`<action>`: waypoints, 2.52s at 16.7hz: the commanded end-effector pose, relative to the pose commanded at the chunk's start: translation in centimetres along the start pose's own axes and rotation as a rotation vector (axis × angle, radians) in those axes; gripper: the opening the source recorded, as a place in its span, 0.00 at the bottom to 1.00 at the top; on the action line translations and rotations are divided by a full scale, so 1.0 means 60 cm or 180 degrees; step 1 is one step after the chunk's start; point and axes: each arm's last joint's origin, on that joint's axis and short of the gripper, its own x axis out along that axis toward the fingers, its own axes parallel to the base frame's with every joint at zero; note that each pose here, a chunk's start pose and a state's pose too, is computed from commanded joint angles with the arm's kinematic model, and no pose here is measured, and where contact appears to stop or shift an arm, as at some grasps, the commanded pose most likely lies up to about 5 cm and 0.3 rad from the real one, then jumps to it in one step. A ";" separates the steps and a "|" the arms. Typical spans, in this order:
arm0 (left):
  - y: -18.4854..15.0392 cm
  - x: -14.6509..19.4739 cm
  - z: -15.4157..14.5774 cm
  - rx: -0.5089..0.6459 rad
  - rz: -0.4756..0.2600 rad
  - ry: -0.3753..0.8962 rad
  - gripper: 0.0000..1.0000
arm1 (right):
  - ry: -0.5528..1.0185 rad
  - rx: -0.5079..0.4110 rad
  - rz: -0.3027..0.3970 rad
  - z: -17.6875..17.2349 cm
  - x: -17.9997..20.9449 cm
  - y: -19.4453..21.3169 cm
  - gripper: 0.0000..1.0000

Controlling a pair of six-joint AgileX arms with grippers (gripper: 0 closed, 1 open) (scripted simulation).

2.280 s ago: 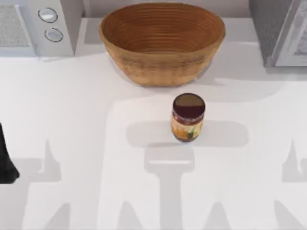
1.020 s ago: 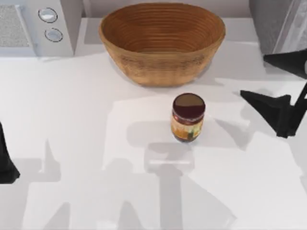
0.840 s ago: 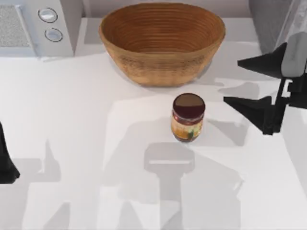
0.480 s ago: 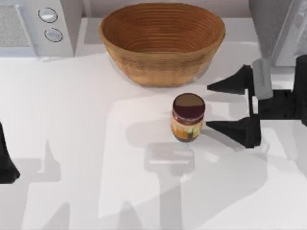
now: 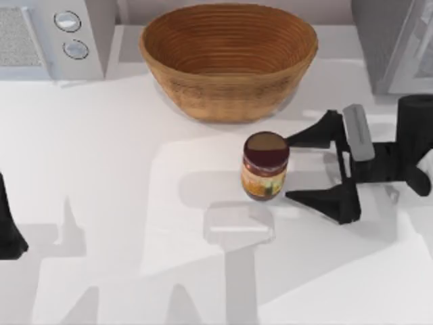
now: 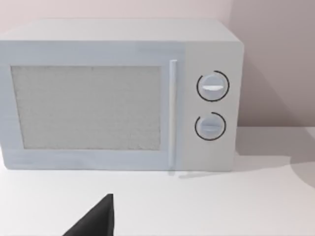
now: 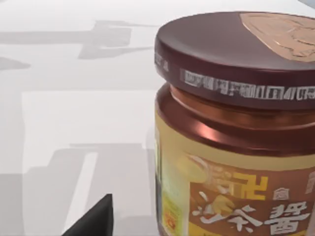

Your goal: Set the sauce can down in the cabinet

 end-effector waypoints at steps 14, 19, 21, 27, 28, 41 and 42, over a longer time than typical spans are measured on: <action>0.000 0.000 0.000 0.0000 0.0000 0.0000 1.00 | 0.0001 0.0000 0.0000 0.000 0.098 0.000 1.00; 0.000 0.000 0.000 0.0000 0.0000 0.0000 1.00 | 0.0000 0.0000 0.0000 0.000 0.100 0.000 0.92; 0.000 0.000 0.000 0.0000 0.0000 0.0000 1.00 | 0.0000 0.0000 0.0000 0.000 0.100 0.000 0.77; 0.000 0.000 0.000 0.0000 0.0000 0.0000 1.00 | 0.0000 0.0000 0.0000 0.000 0.100 0.000 0.32; 0.000 0.000 0.000 0.0000 0.0000 0.0000 1.00 | 0.0000 0.0000 0.0000 0.000 0.100 0.000 0.25; 0.000 0.000 0.000 0.0000 0.0000 0.0000 1.00 | -0.0001 0.0000 -0.0012 0.002 0.098 -0.001 0.00; 0.000 0.000 0.000 0.0000 0.0000 0.0000 1.00 | 0.0000 -0.0005 -0.0018 0.009 0.097 -0.003 0.00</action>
